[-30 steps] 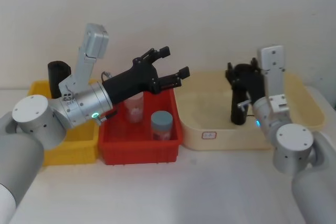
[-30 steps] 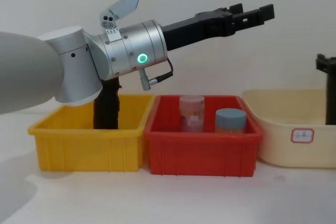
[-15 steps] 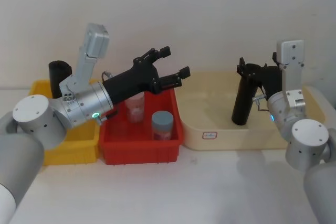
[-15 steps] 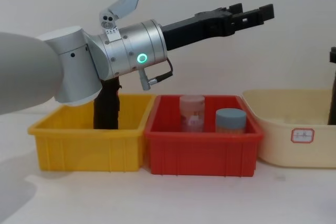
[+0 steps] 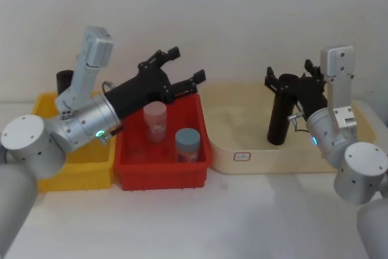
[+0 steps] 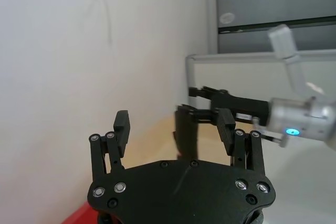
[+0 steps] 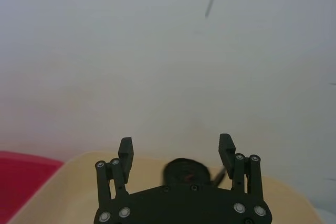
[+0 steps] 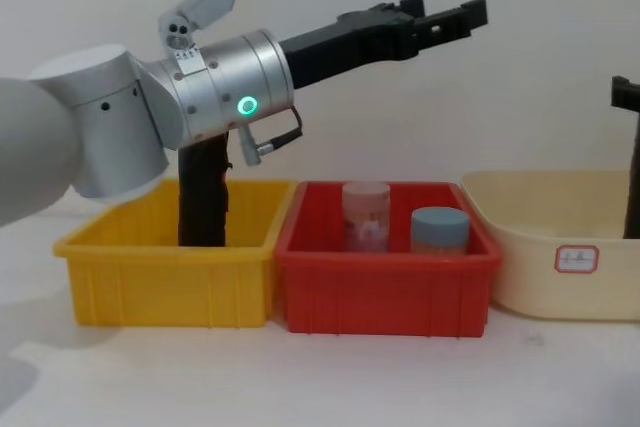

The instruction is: Pick up the garbage bag with the one hand and transfer it to the other hand.

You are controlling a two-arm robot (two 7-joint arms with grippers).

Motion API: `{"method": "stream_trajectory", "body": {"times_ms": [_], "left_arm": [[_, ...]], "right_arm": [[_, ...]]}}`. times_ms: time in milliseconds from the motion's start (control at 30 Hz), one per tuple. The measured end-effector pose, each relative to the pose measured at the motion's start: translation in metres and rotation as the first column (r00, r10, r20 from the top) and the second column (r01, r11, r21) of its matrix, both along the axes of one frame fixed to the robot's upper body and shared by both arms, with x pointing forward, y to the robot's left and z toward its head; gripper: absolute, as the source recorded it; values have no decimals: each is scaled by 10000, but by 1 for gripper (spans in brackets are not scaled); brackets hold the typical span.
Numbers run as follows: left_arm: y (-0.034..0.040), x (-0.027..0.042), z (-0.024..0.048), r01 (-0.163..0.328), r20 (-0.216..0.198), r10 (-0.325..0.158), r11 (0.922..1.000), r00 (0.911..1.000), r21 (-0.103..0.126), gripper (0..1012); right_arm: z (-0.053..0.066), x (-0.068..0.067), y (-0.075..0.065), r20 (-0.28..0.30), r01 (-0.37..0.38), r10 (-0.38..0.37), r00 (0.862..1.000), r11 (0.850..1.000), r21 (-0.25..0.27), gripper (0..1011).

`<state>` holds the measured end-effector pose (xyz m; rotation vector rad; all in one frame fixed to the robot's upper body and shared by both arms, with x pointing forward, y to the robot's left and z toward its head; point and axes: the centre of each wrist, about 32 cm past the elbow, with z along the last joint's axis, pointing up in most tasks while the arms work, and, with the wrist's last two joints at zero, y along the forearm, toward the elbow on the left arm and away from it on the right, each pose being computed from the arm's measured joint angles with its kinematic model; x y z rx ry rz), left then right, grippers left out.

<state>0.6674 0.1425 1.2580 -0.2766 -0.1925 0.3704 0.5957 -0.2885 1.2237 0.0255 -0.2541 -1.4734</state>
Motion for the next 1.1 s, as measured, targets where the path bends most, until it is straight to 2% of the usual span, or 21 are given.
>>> {"method": "stream_trajectory", "body": {"times_ms": [167,200,300,467,500,600,700,800,833,867,900,1000,1033,1100], "left_arm": [[79,-82,20,-558,203,560,9984,9982,-81,1000],[110,-111,26,-795,252,798,9968,9965,-114,1000],[163,-165,36,-1100,367,1106,9938,9932,-162,1000],[302,-304,67,-1909,631,1923,9812,9793,-276,1000],[338,-342,78,-2124,699,2141,9767,9743,-310,1000],[395,-402,88,-2483,784,2503,9681,9650,-348,1000],[506,-523,113,-3057,971,3086,9511,9462,-441,1000],[563,-589,127,-3410,1051,3443,9388,9330,-488,1000],[603,-634,134,-3621,1105,3657,9307,9241,-517,1000],[622,-655,138,-3727,1132,3764,9264,9195,-533,1000],[662,-701,145,-3936,1183,3975,9176,9100,-557,1000],[729,-777,159,-4290,1268,4334,9012,8922,-615,1000],[767,-821,166,-4494,1306,4540,8910,8814,-641,1000],[804,-866,173,-4697,1346,4745,8802,8699,-675,1000]], "right_arm": [[9,-111,54,-31,-616,616,9981,9981,-13,1000],[5,-149,78,-56,-802,801,9968,9968,-28,1000],[4,-199,112,-67,-1067,1066,9943,9943,-54,1000],[-2,-310,201,-84,-1591,1591,9872,9872,-91,1000],[1,-328,219,-63,-1672,1671,9859,9859,-99,1000],[-6,-381,269,-64,-1933,1932,9811,9811,-106,1000],[2,-430,317,-1,-2160,2160,9764,9764,-102,1000],[6,-475,354,50,-2367,2368,9716,9715,-94,999],[18,-495,373,99,-2476,2477,9688,9688,-94,1000],[21,-504,380,117,-2523,2524,9676,9676,-96,1000],[21,-504,380,117,-2523,2524,9676,9676,-96,1000],[40,-551,416,202,-2784,2785,9602,9604,-114,1000],[42,-559,422,210,-2846,2848,9584,9586,-116,1000],[46,-581,438,217,-2997,2999,9537,9539,-143,1000]]}}
